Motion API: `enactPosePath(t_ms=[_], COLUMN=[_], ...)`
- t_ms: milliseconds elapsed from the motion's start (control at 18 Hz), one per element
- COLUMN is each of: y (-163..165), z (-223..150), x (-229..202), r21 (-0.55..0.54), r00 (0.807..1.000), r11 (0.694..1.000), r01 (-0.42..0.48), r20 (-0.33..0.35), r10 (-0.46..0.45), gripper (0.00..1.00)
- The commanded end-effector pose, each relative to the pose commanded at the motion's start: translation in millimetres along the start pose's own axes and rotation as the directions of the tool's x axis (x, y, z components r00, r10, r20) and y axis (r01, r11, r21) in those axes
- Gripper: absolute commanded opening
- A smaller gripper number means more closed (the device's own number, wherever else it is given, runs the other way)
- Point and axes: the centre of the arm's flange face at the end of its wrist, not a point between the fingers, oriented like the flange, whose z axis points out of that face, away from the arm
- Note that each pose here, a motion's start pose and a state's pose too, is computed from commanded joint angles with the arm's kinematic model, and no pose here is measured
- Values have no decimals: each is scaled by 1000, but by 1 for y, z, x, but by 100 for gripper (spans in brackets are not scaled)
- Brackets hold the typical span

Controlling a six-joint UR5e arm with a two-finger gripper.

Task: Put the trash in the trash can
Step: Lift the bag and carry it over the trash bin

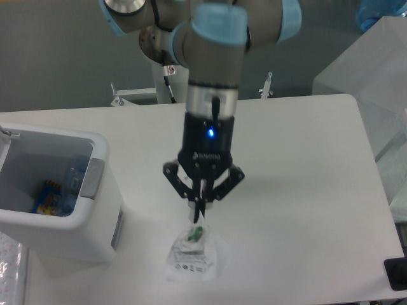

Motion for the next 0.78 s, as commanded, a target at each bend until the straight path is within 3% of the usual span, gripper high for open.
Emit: enactPosePath(t_ms=[167,278,444,611,778], y=[-1,5,29,54,70], z=[-14,-20,-21,-20,-13], x=[31,51,86,118,132], r21=[11,12,-5,-11,-21], r00=[998,986,937,859,824], r11=[998,987,942,869,838], r01=[-54,-159,-337,-495,-546], r20=[-23,-47,-95,-160,-194], r10=[54,160,335,487,532], gripper=[1,1,1,1,1])
